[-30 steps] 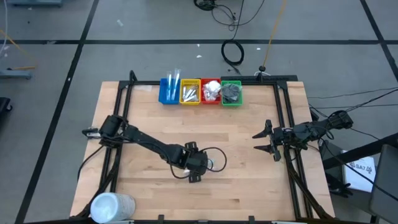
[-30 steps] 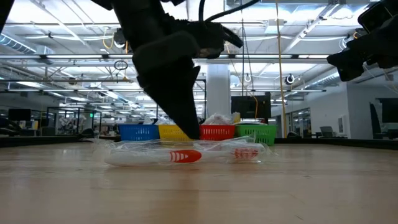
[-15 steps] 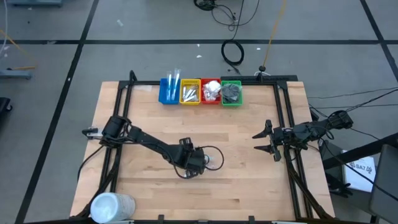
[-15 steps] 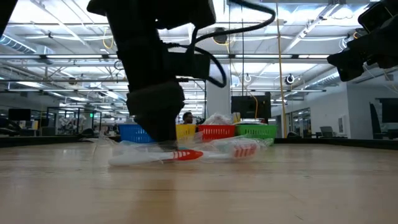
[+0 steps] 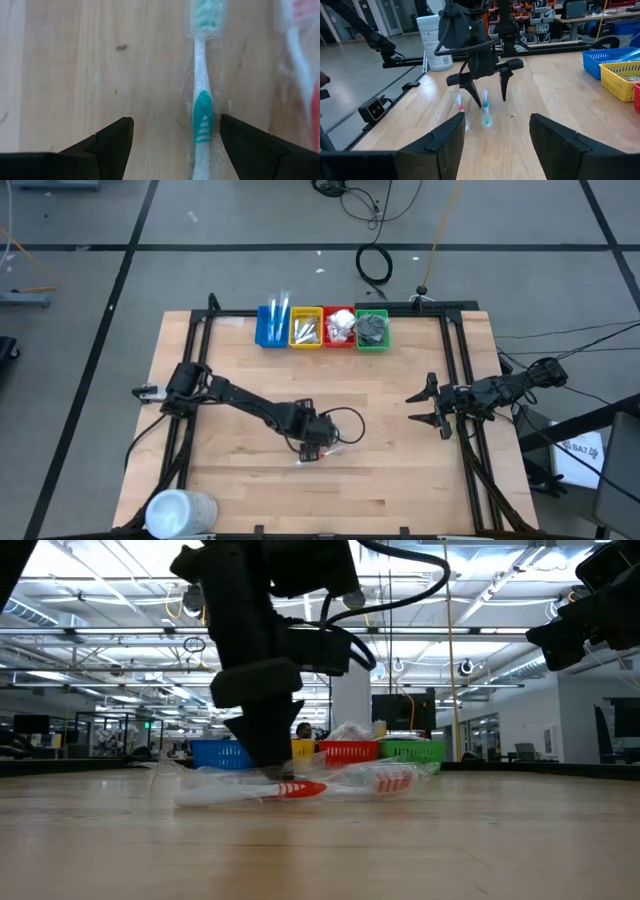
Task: Pick & Place Travel size toiletries
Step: Put the green toothbrush into the blue bin
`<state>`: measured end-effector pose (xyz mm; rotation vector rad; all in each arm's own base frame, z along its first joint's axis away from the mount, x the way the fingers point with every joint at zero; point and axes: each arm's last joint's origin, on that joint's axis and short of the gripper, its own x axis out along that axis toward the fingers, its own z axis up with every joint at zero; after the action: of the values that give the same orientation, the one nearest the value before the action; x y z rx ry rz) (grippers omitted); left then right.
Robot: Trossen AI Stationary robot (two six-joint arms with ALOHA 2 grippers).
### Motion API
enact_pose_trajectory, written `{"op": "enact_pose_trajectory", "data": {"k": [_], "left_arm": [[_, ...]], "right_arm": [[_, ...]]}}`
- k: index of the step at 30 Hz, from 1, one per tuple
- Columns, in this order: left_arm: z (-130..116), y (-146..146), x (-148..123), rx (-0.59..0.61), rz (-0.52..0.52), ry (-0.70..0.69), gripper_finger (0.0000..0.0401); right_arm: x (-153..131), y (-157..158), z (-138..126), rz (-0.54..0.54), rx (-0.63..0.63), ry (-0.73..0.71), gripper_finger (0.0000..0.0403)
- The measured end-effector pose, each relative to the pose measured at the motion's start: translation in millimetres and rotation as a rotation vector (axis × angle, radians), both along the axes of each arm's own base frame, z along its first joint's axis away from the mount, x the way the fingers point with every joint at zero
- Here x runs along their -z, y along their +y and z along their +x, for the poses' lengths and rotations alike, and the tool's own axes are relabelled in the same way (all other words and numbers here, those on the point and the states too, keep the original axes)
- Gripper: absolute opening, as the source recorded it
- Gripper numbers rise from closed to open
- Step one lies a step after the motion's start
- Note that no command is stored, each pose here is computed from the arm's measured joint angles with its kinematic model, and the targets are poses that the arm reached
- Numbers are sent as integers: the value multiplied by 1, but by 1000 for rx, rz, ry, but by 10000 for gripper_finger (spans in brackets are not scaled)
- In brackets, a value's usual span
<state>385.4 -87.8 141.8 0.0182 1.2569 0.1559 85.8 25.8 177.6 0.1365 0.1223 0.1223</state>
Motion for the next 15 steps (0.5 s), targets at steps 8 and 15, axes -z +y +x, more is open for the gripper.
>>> {"op": "enact_pose_trajectory", "data": {"k": [8, 15], "left_arm": [[5, 7, -1, 32, -63, -11, 220], [8, 11, -1, -19, -78, -45, 102]], "right_arm": [[0, 0, 0, -1, 0, 2, 210], [1, 0, 0, -3, 0, 7, 210]]}}
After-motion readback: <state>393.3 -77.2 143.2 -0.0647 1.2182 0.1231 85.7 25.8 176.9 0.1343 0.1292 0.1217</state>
